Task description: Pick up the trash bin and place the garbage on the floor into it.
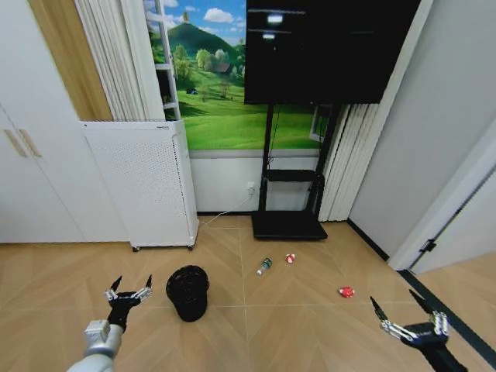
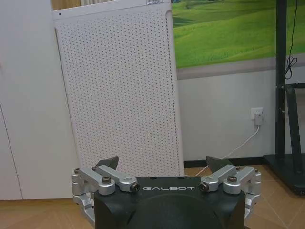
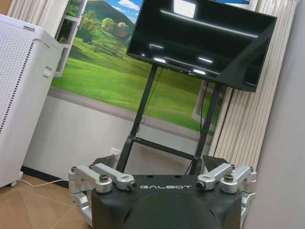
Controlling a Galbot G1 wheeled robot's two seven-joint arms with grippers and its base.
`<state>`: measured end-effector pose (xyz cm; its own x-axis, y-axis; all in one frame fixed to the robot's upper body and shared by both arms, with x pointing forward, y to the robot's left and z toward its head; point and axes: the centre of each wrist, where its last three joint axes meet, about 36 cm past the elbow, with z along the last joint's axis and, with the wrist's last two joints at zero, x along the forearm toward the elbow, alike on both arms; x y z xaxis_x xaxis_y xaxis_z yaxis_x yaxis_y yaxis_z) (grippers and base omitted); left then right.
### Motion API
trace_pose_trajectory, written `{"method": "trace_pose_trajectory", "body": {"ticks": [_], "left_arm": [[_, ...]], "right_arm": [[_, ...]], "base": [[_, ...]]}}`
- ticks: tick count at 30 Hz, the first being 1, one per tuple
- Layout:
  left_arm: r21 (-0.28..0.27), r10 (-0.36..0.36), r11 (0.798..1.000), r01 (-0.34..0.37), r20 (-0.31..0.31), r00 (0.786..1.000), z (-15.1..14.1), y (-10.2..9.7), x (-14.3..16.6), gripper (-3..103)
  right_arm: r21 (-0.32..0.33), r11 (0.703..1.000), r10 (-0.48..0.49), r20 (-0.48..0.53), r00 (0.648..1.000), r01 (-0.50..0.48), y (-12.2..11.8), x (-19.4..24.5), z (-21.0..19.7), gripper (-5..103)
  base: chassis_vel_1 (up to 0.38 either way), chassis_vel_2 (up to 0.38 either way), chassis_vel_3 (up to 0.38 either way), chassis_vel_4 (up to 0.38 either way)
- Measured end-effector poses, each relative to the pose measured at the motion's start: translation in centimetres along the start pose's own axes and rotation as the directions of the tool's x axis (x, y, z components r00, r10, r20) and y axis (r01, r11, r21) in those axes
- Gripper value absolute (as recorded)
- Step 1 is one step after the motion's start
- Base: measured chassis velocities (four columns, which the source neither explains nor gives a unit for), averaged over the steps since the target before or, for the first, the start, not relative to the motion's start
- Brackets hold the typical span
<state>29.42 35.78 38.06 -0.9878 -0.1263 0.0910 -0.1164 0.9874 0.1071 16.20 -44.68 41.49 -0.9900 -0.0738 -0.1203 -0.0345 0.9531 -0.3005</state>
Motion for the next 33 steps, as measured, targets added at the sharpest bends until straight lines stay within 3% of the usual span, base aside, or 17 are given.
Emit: {"method": "trace_pose_trajectory", "body": {"ticks": [19, 33], "left_arm": [[0.001, -0.005, 1.0, 0.005, -0.011, 1.0, 0.7, -0.3, 0.8, 100], [0.002, 0.002, 1.0, -0.002, -0.012, 1.0, 1.0, -0.6, 0.6, 100]], "right_arm": [[-0.025, 0.999, 0.033, -0.042, 0.999, -0.035, 0.5, 1.0, 0.3, 100], [0.025, 0.999, 0.031, -0.049, 0.998, -0.03, -0.1, 1.5, 1.0, 100]], "base": [[-0.035, 0.033, 0.031, -0.032], [0.0, 0.0, 0.0, 0.0]]}}
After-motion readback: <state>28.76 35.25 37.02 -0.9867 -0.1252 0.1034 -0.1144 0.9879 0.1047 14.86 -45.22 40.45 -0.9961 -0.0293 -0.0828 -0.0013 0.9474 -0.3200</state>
